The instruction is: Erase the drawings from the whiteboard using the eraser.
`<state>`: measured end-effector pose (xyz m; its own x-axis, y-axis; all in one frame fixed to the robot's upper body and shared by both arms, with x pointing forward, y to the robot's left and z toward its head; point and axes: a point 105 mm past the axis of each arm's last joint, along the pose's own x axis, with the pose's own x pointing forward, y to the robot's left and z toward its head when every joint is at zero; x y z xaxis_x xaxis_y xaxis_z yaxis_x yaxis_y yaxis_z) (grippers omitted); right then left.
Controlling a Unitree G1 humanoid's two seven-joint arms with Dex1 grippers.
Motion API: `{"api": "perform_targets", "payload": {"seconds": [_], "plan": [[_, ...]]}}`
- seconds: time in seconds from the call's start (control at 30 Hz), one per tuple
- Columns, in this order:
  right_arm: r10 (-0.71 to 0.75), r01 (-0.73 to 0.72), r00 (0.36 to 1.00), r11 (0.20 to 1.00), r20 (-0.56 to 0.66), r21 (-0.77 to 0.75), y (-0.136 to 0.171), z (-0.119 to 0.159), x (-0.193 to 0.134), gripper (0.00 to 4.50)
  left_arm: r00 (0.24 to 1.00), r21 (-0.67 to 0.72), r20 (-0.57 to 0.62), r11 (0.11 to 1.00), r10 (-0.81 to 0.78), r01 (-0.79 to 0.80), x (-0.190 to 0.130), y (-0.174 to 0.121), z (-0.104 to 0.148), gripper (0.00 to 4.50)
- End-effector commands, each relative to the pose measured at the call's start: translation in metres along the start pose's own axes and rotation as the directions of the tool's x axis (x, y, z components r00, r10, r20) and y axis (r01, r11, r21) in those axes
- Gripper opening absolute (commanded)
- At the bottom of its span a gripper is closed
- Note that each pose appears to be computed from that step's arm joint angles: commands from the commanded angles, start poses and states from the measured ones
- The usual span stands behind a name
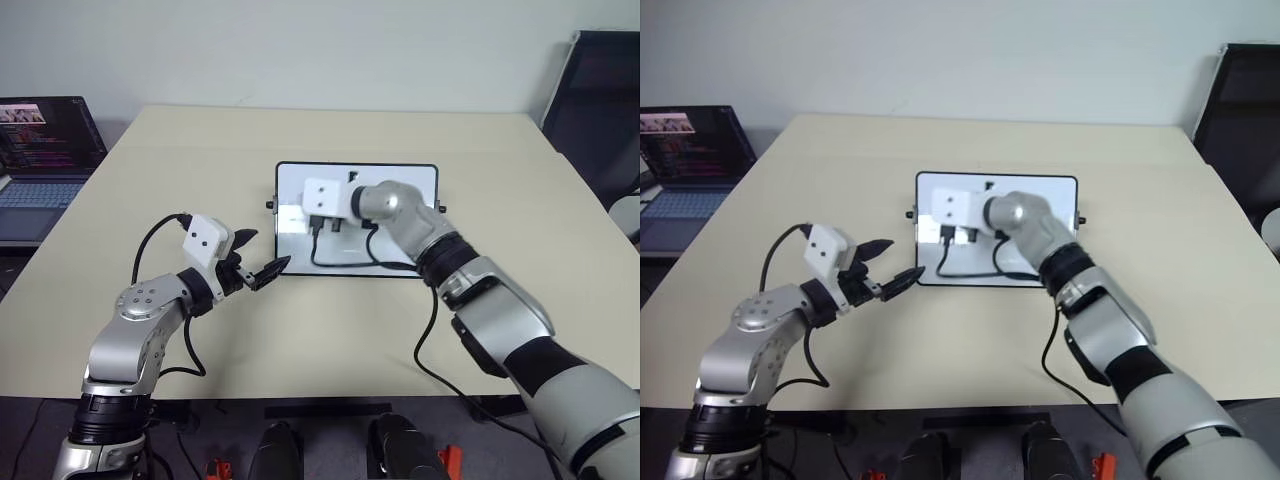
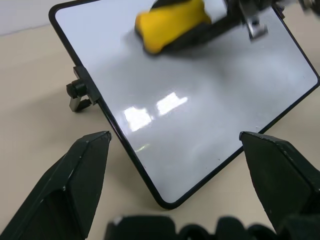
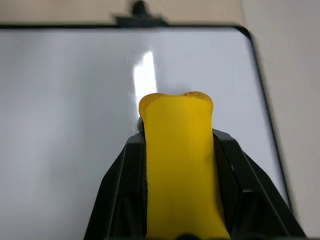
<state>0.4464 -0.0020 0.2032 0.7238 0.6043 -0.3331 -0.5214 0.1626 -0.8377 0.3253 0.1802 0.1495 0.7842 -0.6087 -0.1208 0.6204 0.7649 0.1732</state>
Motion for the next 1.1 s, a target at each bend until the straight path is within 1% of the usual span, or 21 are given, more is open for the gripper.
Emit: {"api": "perform_targets", "payload": {"seconds": [0.03,0.13,0.27,0.37,0.4,0.47,0.57,0.63,0.67,0.7,0.8,0.87,0.9,1.0,1.03,1.1], "plan": [[-0.013,0.019,0.995,0.997,-0.094,0.069,-0.005,-0.032,-0.01,1.33,0.999,0.038,0.045,0.999,-0.011,0.01,0.003,0.0,0.015,4.5],[-0.004,0.018,0.992,0.994,-0.129,0.105,-0.001,-0.048,-0.017,1.33,0.998,0.04,0.058,0.999,-0.024,0.021,0.006,-0.001,0.019,4.5],[0.024,-0.006,0.991,0.99,-0.129,0.143,0.008,-0.055,-0.024,1.33,0.996,0.046,0.073,0.998,-0.051,0.048,0.011,-0.004,0.025,4.5],[0.021,0.003,0.991,0.985,-0.132,0.174,0.011,-0.059,-0.031,1.33,0.993,0.047,0.089,0.997,-0.072,0.068,0.015,-0.006,0.03,4.5],[0.003,0.021,0.994,0.976,-0.11,0.219,0.009,-0.058,-0.037,1.33,0.99,0.048,0.1,0.995,-0.095,0.09,0.018,-0.01,0.035,4.5],[-0.062,0.069,0.998,0.941,-0.032,0.331,0.002,-0.048,-0.056,1.33,0.981,0.054,0.122,0.988,-0.152,0.146,0.024,-0.019,0.044,4.5],[-0.196,0.149,0.979,0.868,0.05,0.474,-0.011,-0.034,-0.09,1.33,0.964,0.072,0.138,0.973,-0.225,0.217,0.027,-0.033,0.054,4.5],[-0.288,0.202,0.956,0.789,0.059,0.58,-0.015,-0.034,-0.118,1.33,0.95,0.081,0.143,0.96,-0.277,0.267,0.029,-0.043,0.059,4.5],[-0.309,0.215,0.95,0.756,0.048,0.619,-0.013,-0.037,-0.131,1.33,0.943,0.085,0.142,0.953,-0.3,0.291,0.03,-0.047,0.061,4.5],[-0.323,0.23,0.946,0.728,0.027,0.645,-0.007,-0.041,-0.144,1.33,0.935,0.093,0.139,0.944,-0.327,0.316,0.031,-0.052,0.062,4.5],[-0.342,0.306,0.935,0.651,-0.091,0.695,0.015,-0.06,-0.18,1.33,0.908,0.12,0.124,0.914,-0.4,0.387,0.035,-0.065,0.065,4.5],[-0.349,0.389,0.913,0.594,-0.21,0.704,0.029,-0.077,-0.199,1.33,0.888,0.135,0.117,0.893,-0.446,0.43,0.04,-0.072,0.068,4.5],[-0.349,0.435,0.895,0.549,-0.277,0.714,0.038,-0.088,-0.208,1.33,0.877,0.15,0.112,0.88,-0.467,0.45,0.044,-0.077,0.069,4.5],[-0.325,0.546,0.837,0.44,-0.441,0.713,0.059,-0.115,-0.219,1.33,0.864,0.237,0.058,0.847,-0.5,0.475,0.058,-0.084,0.068,4.5],[-0.315,0.572,0.82,0.425,-0.477,0.702,0.064,-0.121,-0.22,1.33,0.863,0.266,0.039,0.837,-0.504,0.477,0.062,-0.085,0.066,4.5],[-0.287,0.576,0.817,0.42,-0.5,0.701,0.074,-0.129,-0.215,1.33,0.843,0.275,0.03,0.815,-0.538,0.51,0.07,-0.091,0.068,4.5]]}}
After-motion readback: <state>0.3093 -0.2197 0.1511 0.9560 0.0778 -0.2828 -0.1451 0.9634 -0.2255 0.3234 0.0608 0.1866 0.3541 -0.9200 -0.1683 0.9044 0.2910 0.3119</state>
